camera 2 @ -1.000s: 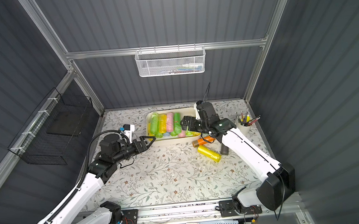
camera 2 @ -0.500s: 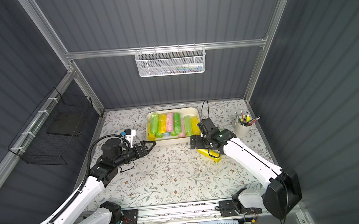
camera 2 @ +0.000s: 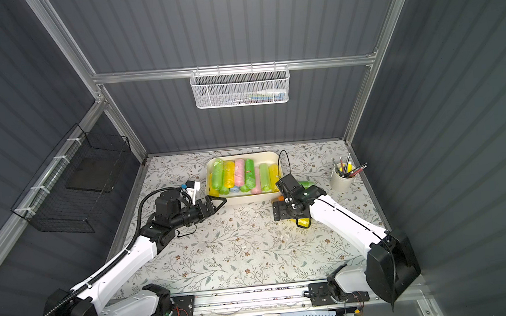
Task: Put the roll of trash bags into the storage box
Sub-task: Pick up the roll of trash bags from the center of the board.
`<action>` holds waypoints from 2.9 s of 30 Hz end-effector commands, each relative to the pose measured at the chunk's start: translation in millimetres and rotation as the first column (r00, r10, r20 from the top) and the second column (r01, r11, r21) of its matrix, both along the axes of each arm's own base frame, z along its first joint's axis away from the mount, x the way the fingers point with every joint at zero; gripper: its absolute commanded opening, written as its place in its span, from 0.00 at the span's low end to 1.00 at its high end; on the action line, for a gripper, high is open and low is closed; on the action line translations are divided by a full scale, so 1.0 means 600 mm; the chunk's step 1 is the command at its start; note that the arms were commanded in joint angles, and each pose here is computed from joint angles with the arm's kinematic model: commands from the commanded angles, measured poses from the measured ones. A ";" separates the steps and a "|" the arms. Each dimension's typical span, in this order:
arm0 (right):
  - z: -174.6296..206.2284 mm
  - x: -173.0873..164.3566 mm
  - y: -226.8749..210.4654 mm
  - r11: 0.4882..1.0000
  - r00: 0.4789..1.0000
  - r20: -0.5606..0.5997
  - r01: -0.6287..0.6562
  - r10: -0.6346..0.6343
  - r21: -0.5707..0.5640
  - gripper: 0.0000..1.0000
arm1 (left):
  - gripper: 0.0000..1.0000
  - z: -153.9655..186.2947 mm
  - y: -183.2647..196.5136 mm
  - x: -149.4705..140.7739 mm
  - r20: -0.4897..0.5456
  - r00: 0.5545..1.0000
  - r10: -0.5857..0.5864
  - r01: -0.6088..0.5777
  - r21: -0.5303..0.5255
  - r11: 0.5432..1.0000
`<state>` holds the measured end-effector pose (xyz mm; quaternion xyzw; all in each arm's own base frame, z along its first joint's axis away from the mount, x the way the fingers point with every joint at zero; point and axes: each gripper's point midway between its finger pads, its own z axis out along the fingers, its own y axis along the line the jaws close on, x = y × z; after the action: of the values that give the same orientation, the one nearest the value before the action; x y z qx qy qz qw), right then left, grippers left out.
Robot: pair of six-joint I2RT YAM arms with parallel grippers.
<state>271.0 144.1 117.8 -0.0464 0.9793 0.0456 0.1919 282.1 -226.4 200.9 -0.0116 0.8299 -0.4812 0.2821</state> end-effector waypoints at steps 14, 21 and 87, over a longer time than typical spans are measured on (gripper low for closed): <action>-0.059 0.001 -0.023 0.942 0.980 -0.101 -0.193 0.172 -0.276 0.96 | 1.00 -0.005 -0.041 0.039 -0.020 0.996 -0.090 0.089 -0.008 0.996; -0.073 0.010 -0.019 0.940 0.980 -0.111 -0.190 0.164 -0.282 0.93 | 1.00 -0.002 -0.045 0.047 -0.018 0.996 -0.085 0.085 -0.017 0.996; -0.102 0.061 -0.024 0.971 0.991 -0.082 -0.118 0.103 -0.210 0.51 | 1.00 -0.037 -0.048 0.048 -0.075 0.993 -0.092 0.092 -0.001 0.996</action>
<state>306.9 128.1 52.6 -0.1291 0.9798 -0.0573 0.1413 309.1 -249.3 169.1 -0.0087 0.8474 -0.4816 0.2232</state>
